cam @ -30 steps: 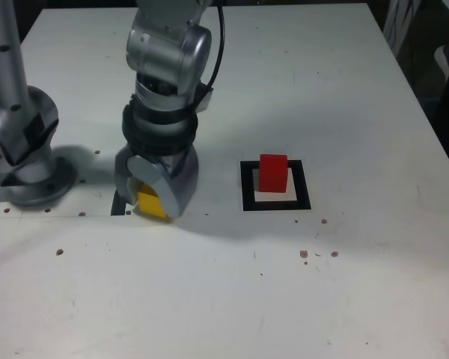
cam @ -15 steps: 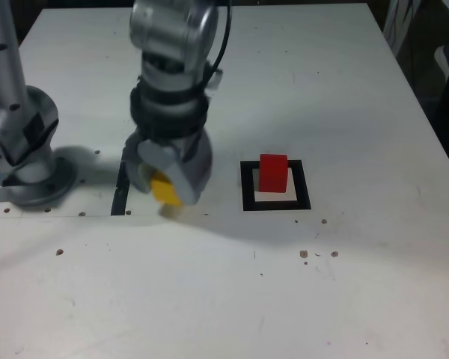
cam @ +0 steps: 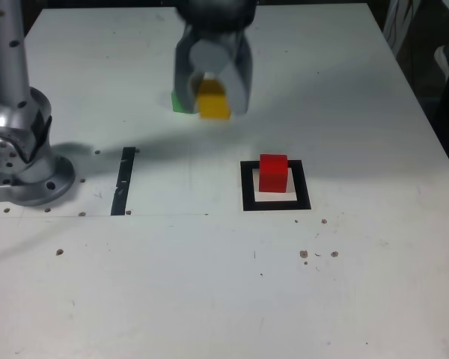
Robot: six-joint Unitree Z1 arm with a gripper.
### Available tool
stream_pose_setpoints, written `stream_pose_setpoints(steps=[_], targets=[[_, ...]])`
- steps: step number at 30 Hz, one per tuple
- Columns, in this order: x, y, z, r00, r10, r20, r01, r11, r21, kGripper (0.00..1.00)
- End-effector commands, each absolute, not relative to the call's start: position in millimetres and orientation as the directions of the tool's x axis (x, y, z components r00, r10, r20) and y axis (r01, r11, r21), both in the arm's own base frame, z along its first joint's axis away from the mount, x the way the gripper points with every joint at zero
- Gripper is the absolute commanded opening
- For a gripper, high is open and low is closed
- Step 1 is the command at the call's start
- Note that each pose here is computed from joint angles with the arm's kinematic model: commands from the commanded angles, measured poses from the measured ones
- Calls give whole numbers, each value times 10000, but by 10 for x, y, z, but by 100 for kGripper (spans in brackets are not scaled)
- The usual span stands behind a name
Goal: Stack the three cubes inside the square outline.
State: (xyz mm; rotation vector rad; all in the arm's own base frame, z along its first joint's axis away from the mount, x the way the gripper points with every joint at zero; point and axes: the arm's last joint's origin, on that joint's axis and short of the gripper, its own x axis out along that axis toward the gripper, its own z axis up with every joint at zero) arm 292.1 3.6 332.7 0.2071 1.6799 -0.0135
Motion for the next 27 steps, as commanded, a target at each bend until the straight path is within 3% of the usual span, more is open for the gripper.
stream_pose_setpoints(steps=[1, 5, 10, 15, 27], targets=[[3074, 78, 3544, -153, 1465, -9891, 1345, 9805, 1432, 34], [3201, 133, 3488, -308, 1526, -9878, 1323, 9802, 1473, 34], [3298, 14, 3388, -561, 1097, -9924, 1468, 9840, 1005, 34], [3412, -248, 3196, -1040, 872, -9907, 1518, 9859, 709, 34], [3750, -373, 2934, -1434, 651, -9875, 997, 9937, 510, 34]])
